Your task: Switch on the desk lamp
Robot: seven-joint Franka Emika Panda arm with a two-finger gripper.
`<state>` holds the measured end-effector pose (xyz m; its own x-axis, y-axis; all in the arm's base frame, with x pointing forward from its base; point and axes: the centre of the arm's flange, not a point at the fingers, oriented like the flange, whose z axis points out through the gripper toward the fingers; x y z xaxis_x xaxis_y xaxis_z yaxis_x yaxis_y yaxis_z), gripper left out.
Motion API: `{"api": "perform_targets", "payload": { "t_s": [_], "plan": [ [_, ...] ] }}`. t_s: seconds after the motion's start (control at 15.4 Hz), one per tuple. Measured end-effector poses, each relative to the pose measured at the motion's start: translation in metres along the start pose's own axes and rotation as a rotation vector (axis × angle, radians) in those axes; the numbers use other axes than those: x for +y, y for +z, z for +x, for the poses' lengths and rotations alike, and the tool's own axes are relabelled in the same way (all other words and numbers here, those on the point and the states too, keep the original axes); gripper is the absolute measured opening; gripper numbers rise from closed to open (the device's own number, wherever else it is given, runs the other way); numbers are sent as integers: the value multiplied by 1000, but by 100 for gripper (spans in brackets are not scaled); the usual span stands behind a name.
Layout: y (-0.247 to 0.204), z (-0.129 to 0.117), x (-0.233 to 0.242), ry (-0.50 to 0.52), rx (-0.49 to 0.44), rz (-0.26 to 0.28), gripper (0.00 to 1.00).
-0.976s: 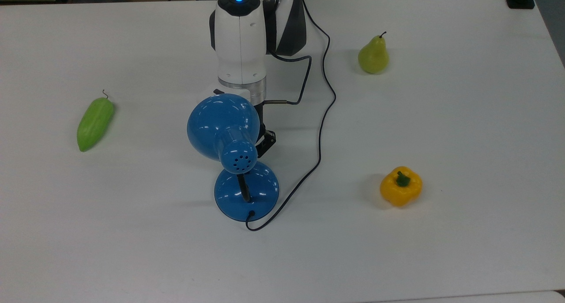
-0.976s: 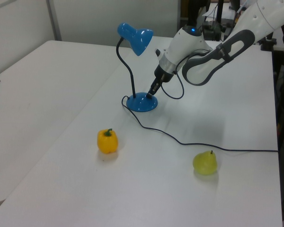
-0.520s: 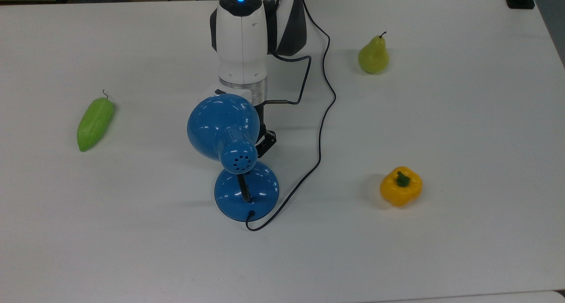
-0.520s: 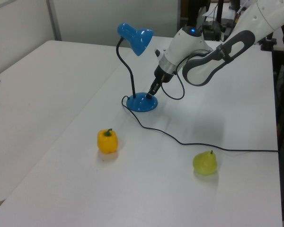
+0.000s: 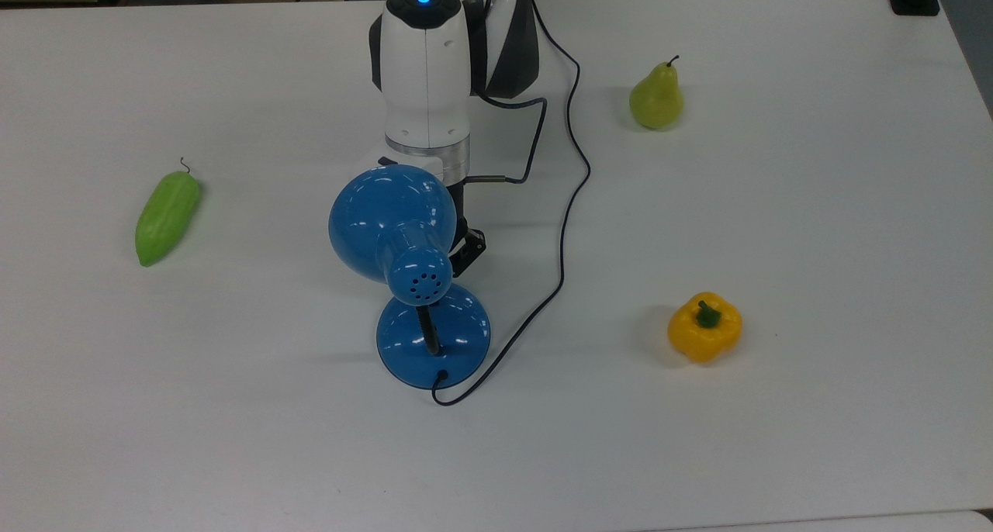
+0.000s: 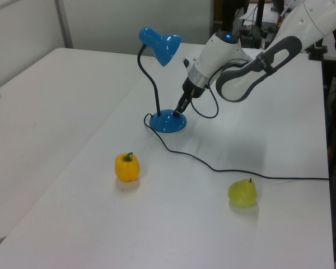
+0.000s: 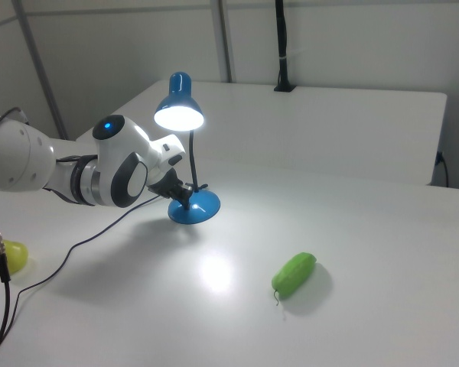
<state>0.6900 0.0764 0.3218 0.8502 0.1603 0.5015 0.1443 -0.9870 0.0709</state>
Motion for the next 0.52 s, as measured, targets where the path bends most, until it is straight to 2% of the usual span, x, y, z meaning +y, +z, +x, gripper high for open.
{"api": "perform_targets", "payload": {
  "t_s": [0.52],
  "plan": [
    [-4, 6, 10, 12, 14, -9, 1]
  ]
}}
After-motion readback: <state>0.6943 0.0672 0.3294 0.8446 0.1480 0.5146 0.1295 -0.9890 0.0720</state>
